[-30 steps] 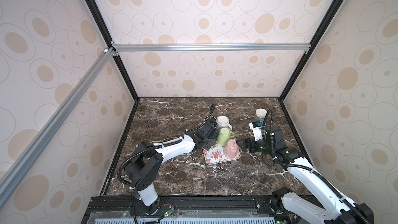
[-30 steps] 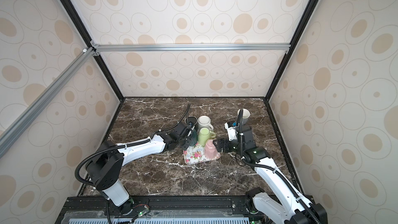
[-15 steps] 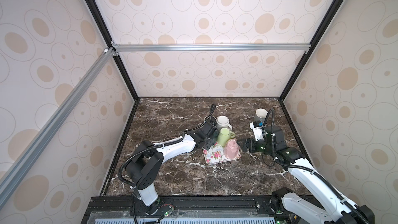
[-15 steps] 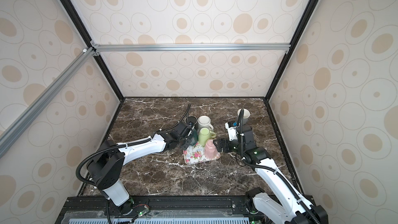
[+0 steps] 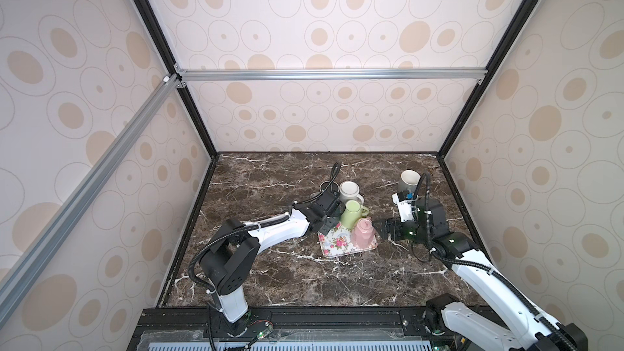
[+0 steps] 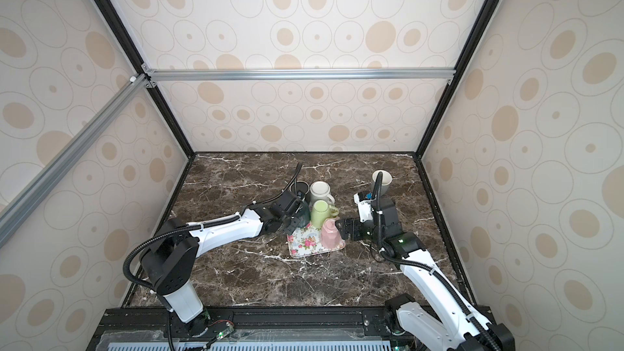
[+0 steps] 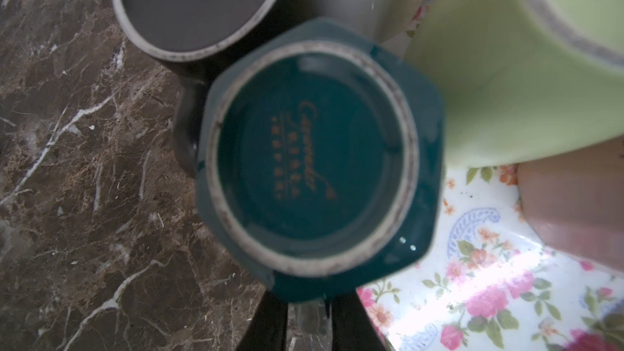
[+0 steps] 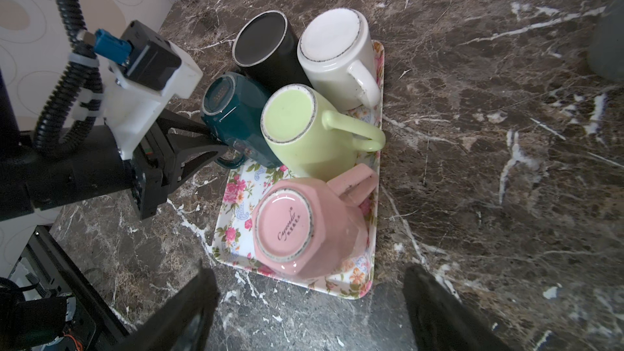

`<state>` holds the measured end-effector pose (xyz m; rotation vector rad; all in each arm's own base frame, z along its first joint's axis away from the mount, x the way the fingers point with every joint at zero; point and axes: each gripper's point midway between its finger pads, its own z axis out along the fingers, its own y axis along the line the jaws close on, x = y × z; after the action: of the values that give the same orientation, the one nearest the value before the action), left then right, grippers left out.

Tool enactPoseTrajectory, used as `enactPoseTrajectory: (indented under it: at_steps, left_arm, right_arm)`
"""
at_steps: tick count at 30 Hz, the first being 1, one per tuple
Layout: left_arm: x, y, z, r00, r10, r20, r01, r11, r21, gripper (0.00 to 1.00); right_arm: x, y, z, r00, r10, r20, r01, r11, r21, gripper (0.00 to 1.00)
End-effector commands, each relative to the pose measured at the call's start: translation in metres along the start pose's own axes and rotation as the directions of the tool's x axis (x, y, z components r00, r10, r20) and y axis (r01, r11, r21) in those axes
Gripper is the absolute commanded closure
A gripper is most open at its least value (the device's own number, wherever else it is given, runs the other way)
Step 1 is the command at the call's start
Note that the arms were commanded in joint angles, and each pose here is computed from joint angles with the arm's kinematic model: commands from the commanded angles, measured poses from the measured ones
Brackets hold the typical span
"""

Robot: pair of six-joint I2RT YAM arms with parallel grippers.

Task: Turn the mug right side up
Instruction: Pick up the mug from the tray.

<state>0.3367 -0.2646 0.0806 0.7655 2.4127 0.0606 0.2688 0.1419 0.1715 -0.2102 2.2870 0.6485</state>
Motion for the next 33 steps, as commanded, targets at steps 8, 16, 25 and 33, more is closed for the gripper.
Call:
enactPoseTrajectory:
  at_steps: [8,16,25,33]
  left_arm:
    - [-0.017,-0.003,-0.004,0.999,-0.004,0.035,0.004,1.000,0.006,0.83]
    - [-0.018,0.002,-0.005,0.999,-0.021,0.032,0.022,1.000,-0.018,0.87]
    - [-0.028,-0.001,-0.016,0.997,-0.044,0.068,0.042,0.999,0.022,0.97]
    - [-0.034,0.000,-0.027,0.992,-0.077,0.105,0.073,0.997,0.042,1.00]
  right_arm:
    - [-0.004,0.006,-0.007,0.999,-0.011,0.034,0.011,1.000,-0.025,0.10]
    - [0.003,0.000,-0.004,1.000,0.003,0.015,-0.003,1.000,0.002,0.11]
    - [-0.001,-0.001,-0.003,1.000,0.018,0.024,-0.018,1.000,0.008,0.10]
    - [0.001,0.000,0.001,0.999,0.048,0.021,-0.048,0.999,-0.007,0.08]
